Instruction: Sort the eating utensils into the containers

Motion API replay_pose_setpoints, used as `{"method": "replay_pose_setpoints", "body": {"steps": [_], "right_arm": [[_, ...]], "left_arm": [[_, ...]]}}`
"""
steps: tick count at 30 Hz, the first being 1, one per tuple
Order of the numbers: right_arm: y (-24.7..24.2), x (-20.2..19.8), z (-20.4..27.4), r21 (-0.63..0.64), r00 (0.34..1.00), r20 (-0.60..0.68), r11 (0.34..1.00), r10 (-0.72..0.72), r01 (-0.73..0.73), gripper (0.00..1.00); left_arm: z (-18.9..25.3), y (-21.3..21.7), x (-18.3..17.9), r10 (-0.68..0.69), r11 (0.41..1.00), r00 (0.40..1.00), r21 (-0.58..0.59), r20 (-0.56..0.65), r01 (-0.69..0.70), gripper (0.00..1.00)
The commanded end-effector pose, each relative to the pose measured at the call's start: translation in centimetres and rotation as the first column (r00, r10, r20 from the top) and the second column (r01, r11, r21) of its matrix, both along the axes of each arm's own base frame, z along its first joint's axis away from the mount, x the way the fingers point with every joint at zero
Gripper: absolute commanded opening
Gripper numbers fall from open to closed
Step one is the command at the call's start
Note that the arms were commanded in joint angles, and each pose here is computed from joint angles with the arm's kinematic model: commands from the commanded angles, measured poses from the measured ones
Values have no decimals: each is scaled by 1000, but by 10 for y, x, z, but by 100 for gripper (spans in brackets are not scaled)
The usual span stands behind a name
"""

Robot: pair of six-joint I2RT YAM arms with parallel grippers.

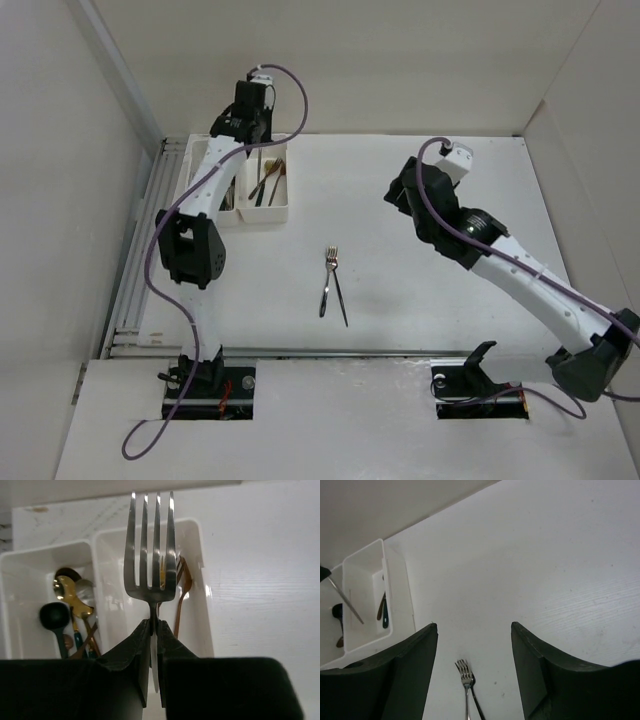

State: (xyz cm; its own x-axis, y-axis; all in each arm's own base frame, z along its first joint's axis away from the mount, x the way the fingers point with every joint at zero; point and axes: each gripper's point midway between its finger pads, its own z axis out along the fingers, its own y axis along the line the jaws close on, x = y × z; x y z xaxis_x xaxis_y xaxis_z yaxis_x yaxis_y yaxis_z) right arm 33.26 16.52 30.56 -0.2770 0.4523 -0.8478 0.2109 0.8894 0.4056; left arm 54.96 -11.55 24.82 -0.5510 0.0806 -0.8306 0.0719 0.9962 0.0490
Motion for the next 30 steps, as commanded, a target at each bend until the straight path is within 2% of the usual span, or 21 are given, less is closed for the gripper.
{"method": "replay_pose_setpoints", "body": {"steps": [1,4,5,6,7,10,12,14,16,17,18,19,21,22,24,26,29,30], "right_arm": [[10,11,14,-38,999,28,999,22,-21,66],[17,18,6,-60,1000,2,998,22,-22,66],[18,20,4,-68,1000,-7,997,22,-23,67],[17,19,2,-84,1000,-15,996,26,-27,67],[17,19,6,-78,1000,-8,997,26,-26,68],[17,20,9,-103,999,-10,994,35,-36,68],[14,15,17,-89,999,0,995,43,-43,70],[12,10,22,-75,999,11,996,53,-52,70],[7,-1,26,-50,997,26,996,73,-72,70],[8,-5,29,-30,996,41,997,79,-77,70],[6,-10,19,-35,995,25,995,93,-92,70],[3,-17,30,1,993,64,995,104,-104,70],[3,-26,28,24,990,74,992,124,-126,70],[3,-30,18,33,989,58,990,135,-137,70],[-1,-39,16,74,990,55,988,131,-135,68],[-3,-49,4,83,990,19,986,142,-143,68],[-5,-60,-14,97,989,-28,985,144,-141,68],[-8,-64,-14,117,990,-28,984,137,-133,67]], "left_arm": [[-14,-11,14,-46,999,999,-7,10,46,0],[-39,-9,24,-64,998,998,-28,-30,63,12],[-46,-8,23,-63,998,997,-25,-50,62,19],[-49,-7,20,-63,998,996,-22,-66,62,45],[-51,-1,19,-52,999,996,-20,-77,51,56],[-33,14,12,19,1000,998,-16,-61,-21,79],[7,29,5,85,996,996,-2,17,-85,89],[38,26,-6,86,996,993,19,79,-88,89],[51,17,-24,58,997,994,47,96,-63,89],[75,-2,-45,-1,998,991,55,136,-7,89],[78,-15,-58,-49,997,990,58,135,41,89],[54,-25,-77,-83,994,994,79,70,78,89],[39,-67,-124,-239,968,971,73,-9,239,89],[2,-76,-148,-292,950,949,75,-118,302,88],[-34,-104,-201,-423,895,869,32,-257,446,86],[-84,-105,-246,-469,856,783,8,-409,517,85],[-118,-112,-298,-531,796,691,-8,-491,606,85],[-125,-116,-304,-546,777,673,-3,-499,629,85]]}}
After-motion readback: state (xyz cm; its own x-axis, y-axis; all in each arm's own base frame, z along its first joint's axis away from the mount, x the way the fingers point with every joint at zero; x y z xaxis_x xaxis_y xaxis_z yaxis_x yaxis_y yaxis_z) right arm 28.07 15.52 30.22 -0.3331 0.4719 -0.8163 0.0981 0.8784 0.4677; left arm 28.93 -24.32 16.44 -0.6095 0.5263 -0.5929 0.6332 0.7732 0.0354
